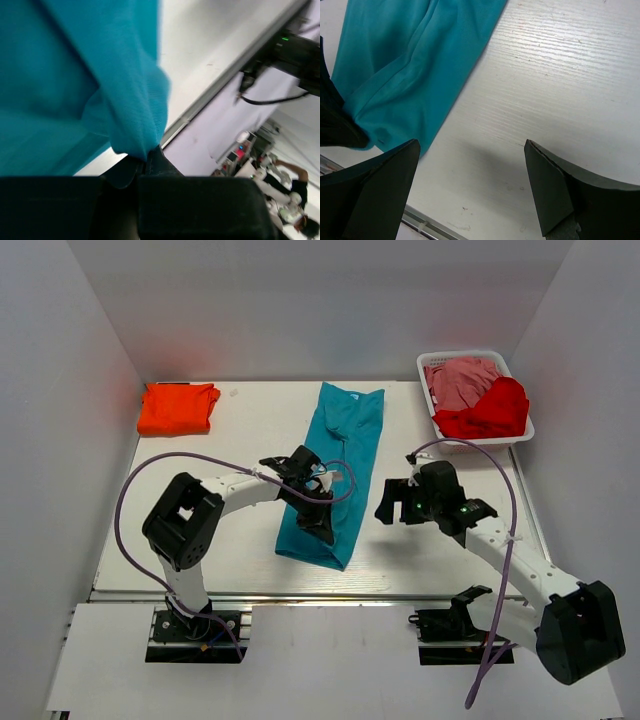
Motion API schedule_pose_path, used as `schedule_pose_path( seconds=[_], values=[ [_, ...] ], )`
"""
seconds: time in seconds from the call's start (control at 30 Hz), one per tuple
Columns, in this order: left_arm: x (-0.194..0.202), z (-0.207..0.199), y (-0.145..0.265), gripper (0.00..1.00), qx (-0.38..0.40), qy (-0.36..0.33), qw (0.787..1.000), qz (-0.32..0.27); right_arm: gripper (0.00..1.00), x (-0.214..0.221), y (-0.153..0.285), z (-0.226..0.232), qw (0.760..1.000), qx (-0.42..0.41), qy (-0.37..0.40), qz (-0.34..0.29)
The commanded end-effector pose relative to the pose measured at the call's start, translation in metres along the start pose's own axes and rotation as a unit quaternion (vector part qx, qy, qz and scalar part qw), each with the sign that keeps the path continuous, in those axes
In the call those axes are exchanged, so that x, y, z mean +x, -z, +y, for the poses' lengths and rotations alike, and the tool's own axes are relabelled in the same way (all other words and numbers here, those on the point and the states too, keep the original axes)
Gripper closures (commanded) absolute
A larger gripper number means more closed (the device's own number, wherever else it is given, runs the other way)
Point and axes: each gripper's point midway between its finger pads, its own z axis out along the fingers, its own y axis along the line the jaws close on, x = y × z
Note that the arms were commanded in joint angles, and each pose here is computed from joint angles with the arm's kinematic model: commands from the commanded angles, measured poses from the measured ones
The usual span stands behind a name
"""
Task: Fold and stack the t-shirts
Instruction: Rotate the tshirt 90 degrees
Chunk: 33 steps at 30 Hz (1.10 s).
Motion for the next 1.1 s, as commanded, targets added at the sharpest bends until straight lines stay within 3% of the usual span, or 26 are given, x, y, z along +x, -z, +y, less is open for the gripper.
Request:
schedule_pose_path(
  seconds=[0.0, 0.27, 0.6, 0.67, 0.83, 1.0, 1.07],
  values=[
    [0.003, 0.018, 0.019, 1.00, -0.067, 0.004, 0.998, -0.013, 0.10, 0.000, -0.002, 0.002, 1.000, -0.005, -0.007, 0.007],
    [0.016, 0.031, 0.025, 1.00, -0.106, 0.018, 0.994, -0.007, 0.10, -0.006, -0.011, -0.001, 1.000, 0.009, -0.006, 0.011],
    [0.036, 0.039, 0.038, 1.00, -0.144, 0.031, 0.989, -0.011, 0.10, -0.072, -0.045, 0.013, 0.998, -0.002, -0.007, -0.056],
    [0.039, 0.045, 0.035, 1.00, -0.140, 0.041, 0.989, -0.011, 0.10, -0.102, -0.049, 0.021, 0.997, -0.006, -0.012, -0.081],
    [0.038, 0.048, 0.031, 1.00, -0.140, 0.040, 0.989, -0.012, 0.10, -0.137, -0.094, 0.036, 0.998, -0.030, 0.021, -0.050],
    [0.032, 0.045, 0.032, 1.00, -0.134, 0.036, 0.990, -0.026, 0.13, -0.169, -0.129, 0.040, 0.996, -0.011, 0.069, -0.058],
    [0.032, 0.045, 0.032, 1.00, -0.134, 0.036, 0.990, -0.026, 0.14, -0.158, -0.151, 0.035, 0.993, 0.005, 0.112, -0.036]
  ],
)
